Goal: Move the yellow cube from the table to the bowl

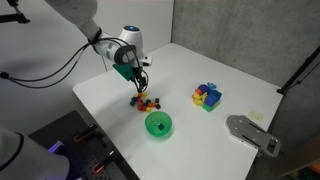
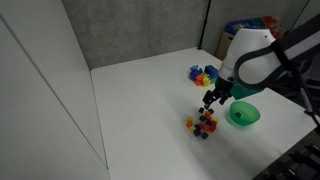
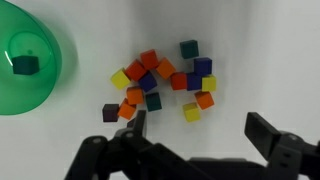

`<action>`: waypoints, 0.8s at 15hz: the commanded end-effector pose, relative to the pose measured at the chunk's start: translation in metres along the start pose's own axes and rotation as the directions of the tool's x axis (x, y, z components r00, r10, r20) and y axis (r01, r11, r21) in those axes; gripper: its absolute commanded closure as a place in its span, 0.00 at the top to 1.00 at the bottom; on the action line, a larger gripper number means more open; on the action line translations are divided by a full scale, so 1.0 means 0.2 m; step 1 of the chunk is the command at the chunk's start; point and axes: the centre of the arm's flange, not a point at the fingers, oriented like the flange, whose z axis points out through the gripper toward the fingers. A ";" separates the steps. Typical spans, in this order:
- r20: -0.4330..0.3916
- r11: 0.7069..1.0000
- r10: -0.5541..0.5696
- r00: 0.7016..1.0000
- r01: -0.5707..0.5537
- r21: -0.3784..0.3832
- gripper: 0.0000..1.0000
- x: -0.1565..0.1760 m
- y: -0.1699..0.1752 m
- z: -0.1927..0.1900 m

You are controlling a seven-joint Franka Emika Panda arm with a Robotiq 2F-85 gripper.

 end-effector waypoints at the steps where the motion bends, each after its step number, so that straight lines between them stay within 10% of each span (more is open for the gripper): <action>1: -0.028 1.000 -0.002 1.000 0.001 -0.018 1.00 0.10 -0.06 0.15; 12: 0.019 0.993 0.011 1.000 -0.009 -0.118 1.00 0.33 -0.18 0.54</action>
